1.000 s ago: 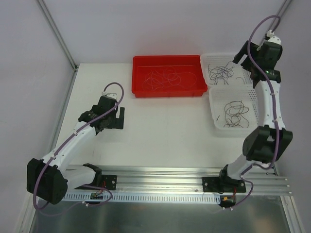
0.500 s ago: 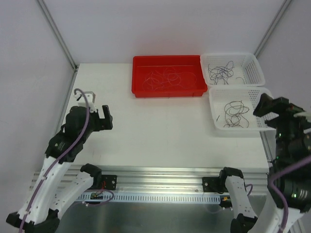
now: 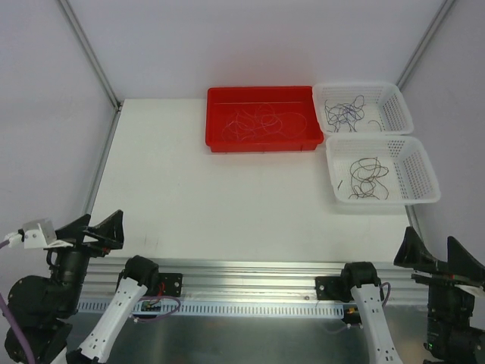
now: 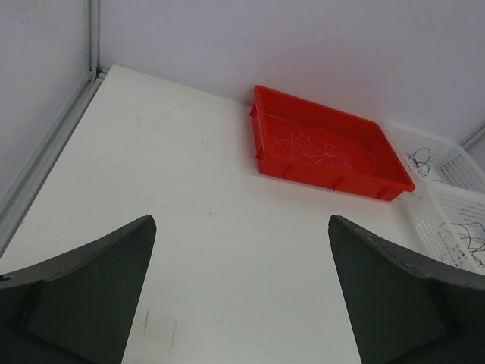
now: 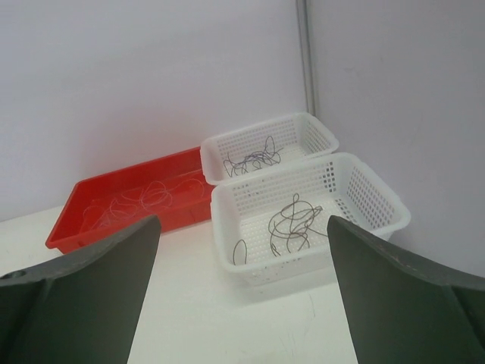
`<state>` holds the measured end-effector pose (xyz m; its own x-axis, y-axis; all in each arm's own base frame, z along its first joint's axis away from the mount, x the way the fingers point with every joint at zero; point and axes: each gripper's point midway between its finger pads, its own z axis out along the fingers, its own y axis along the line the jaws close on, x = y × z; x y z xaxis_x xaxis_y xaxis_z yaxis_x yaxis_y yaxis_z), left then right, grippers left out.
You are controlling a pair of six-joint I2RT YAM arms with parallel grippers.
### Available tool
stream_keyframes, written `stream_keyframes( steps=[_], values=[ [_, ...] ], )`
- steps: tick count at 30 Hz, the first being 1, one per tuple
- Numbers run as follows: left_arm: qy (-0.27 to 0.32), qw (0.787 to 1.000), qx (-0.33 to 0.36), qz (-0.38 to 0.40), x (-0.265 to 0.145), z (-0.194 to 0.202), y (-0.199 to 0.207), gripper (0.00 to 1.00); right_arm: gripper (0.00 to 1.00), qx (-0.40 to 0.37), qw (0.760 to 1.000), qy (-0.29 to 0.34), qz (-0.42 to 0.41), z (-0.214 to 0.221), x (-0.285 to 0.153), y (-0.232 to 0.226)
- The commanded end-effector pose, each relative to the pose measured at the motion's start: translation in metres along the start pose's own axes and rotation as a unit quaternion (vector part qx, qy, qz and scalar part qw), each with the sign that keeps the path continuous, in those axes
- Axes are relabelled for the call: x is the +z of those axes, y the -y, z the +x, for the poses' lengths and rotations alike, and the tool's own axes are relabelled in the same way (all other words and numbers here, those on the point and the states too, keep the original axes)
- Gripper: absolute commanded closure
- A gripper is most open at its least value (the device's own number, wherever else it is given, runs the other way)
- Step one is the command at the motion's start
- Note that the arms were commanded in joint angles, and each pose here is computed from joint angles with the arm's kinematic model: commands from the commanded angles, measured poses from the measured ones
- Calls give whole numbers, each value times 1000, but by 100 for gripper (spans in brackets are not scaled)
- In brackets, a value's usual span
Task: Untangle the cables
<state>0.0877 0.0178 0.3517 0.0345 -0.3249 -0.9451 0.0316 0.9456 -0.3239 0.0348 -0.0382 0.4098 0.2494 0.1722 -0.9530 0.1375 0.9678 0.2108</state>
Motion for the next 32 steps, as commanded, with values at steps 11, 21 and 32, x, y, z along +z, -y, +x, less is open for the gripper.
stream_keyframes(
  steps=[11, 21, 32],
  values=[
    [51, 995, -73, -38, -37, 21, -36, 1, 3, -22, 1000, -1, -9, 42, -29, 17],
    [25, 996, -75, -37, -28, 36, -32, 1, 3, -20, 1000, -15, -18, 53, -22, 13],
    [7, 996, -83, -38, -20, 44, -28, 1, 3, -25, 999, -19, -24, 56, -19, 10]
  ],
)
